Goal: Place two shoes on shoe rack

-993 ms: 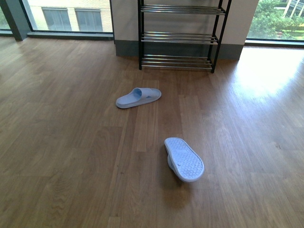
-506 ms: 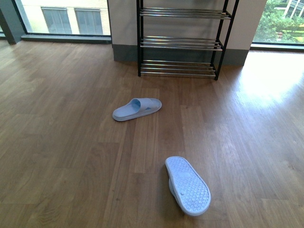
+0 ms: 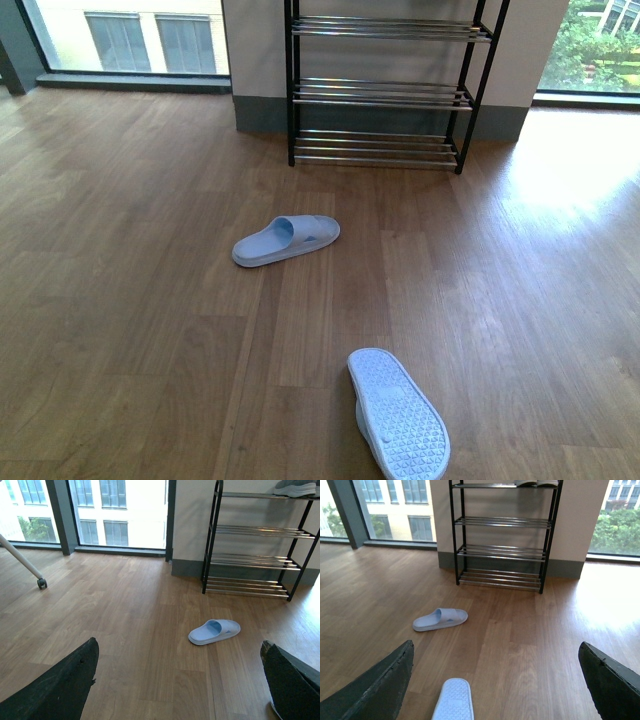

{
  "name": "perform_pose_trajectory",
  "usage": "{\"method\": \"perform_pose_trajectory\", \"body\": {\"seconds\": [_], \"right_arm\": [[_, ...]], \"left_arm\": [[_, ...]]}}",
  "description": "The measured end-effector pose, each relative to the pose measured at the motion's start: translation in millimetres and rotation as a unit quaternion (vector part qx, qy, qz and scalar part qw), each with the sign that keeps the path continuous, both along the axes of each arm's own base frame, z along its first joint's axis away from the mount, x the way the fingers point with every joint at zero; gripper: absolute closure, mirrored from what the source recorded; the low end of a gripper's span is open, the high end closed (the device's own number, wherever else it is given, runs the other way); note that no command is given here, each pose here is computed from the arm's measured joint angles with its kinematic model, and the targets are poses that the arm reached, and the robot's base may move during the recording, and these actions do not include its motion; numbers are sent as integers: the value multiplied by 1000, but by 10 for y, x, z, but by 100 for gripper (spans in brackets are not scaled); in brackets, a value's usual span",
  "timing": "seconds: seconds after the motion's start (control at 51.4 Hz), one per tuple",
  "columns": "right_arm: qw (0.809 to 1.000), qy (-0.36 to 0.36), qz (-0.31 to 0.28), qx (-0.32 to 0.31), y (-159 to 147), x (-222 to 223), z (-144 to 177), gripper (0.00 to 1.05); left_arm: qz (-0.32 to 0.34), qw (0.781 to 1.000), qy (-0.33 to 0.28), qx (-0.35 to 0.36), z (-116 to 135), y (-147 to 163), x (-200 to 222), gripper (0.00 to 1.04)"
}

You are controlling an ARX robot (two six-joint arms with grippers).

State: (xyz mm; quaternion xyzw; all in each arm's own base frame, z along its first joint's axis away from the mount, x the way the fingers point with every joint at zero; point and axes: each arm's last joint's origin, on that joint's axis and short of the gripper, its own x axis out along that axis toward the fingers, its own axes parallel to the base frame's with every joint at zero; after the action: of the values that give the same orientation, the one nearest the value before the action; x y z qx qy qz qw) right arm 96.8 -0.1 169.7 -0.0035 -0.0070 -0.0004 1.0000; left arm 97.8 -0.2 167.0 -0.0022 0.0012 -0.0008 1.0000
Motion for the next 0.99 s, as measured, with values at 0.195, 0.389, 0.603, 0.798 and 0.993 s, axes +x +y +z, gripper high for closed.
{"method": "perform_pose_trajectory", "body": {"seconds": [0.195,0.389,0.603,0.798,0.993], "right_arm": [[998,56,-19,8,-7,5,-50,9],[996,72,-41,41,-186,179,148,9],[994,70,-78,12,-464,785,428,9],[973,215,-79,-20,-654,1717,-256,9],[949,309,-57,-41,-508,2064,-1046,9]], "left_arm": [[0,1000,0,0,0,0,0,9],[0,1000,0,0,0,0,0,9],[0,1000,0,0,0,0,0,9],[0,1000,0,0,0,0,0,9],[0,1000,0,0,0,0,0,9]]}}
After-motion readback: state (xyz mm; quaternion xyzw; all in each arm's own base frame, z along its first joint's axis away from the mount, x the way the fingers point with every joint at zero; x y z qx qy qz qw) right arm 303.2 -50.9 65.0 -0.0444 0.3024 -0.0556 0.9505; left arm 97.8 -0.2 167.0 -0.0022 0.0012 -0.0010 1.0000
